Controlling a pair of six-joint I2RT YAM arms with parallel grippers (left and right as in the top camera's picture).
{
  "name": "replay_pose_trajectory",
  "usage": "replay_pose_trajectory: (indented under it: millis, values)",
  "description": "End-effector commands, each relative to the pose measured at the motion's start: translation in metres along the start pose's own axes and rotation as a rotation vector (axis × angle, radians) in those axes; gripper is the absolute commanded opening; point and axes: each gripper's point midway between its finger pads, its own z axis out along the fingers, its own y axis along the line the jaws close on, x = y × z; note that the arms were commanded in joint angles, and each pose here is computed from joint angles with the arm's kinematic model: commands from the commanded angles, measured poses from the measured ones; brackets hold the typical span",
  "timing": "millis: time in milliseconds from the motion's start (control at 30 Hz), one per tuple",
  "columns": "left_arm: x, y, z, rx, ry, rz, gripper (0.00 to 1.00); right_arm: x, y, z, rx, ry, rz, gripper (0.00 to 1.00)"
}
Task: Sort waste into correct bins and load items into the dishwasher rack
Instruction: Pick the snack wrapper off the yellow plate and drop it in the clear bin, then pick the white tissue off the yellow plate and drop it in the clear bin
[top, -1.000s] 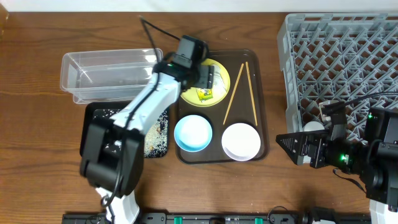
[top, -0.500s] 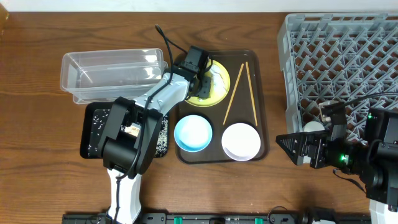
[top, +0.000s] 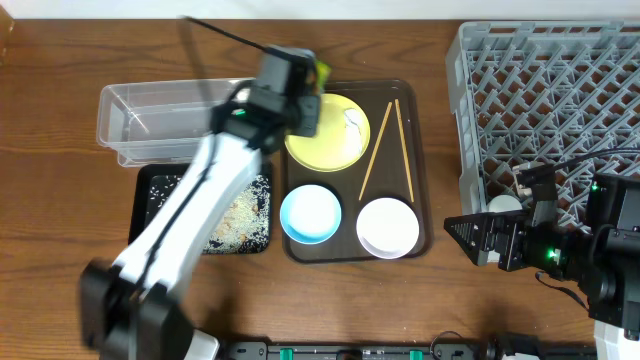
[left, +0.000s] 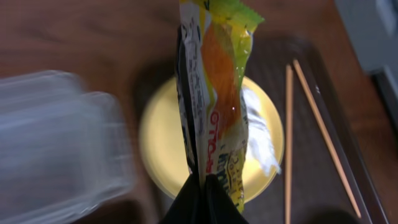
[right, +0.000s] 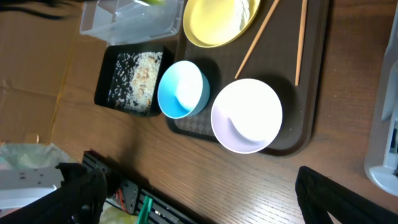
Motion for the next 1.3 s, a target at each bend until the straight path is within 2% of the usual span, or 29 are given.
replay_pose_trajectory:
  millis: [0,100,233,267,300,333,367,400,533,667,767,933,1167,1267]
  values:
    - [-0.003,0.059,-0.010,-0.223,-0.013,-0.047,0.06,0.000,0.003,-0.001,-0.008,-0.001,-0.022,0.95]
    - [0.010,0.098,-0.002,-0.325,0.038,-0.088,0.06,0.000,0.003,-0.001,-0.008,-0.001,-0.022,0.94]
    - [0.026,0.136,0.023,-0.378,0.107,-0.149,0.07,0.000,0.003,-0.001,-0.008,-0.001,-0.022,0.94]
    - [0.031,0.142,0.029,-0.374,0.127,-0.161,0.13,0.000,0.003,-0.001,-0.008,-0.001,-0.022,0.94]
    - [0.033,0.143,0.032,-0.362,0.138,-0.170,0.30,0.000,0.003,-0.001,-0.008,-0.001,-0.022,0.94]
    - [0.034,0.144,0.032,-0.355,0.140,-0.176,0.59,0.000,0.003,-0.001,-0.008,0.000,-0.020,0.95]
    - [0.031,0.145,0.030,-0.356,0.132,-0.179,0.69,0.000,0.003,-0.001,-0.008,0.001,-0.020,0.94]
    - [0.026,0.144,0.026,-0.353,0.119,-0.180,0.71,0.000,0.003,-0.001,-0.008,0.001,-0.020,0.94]
    - [-0.002,0.098,0.005,-0.169,0.049,-0.158,0.69,0.000,0.003,-0.001,-0.008,0.001,-0.020,0.95]
    - [-0.012,0.047,-0.004,-0.050,0.006,-0.059,0.68,0.000,0.003,-0.001,-0.008,0.001,-0.020,0.95]
    - [-0.001,0.007,0.008,0.006,0.030,0.061,0.68,0.000,0.003,-0.001,-0.007,0.000,-0.021,0.95]
    - [0.029,-0.040,0.052,0.058,0.104,0.162,0.68,0.000,0.003,-0.001,-0.007,-0.001,-0.022,0.95]
    - [0.071,-0.060,0.117,0.073,0.205,0.206,0.68,0.000,0.003,-0.001,-0.006,0.001,-0.020,0.96]
    - [0.080,-0.075,0.132,0.134,0.214,0.210,0.68,0.000,0.001,-0.001,0.004,0.000,-0.021,0.96]
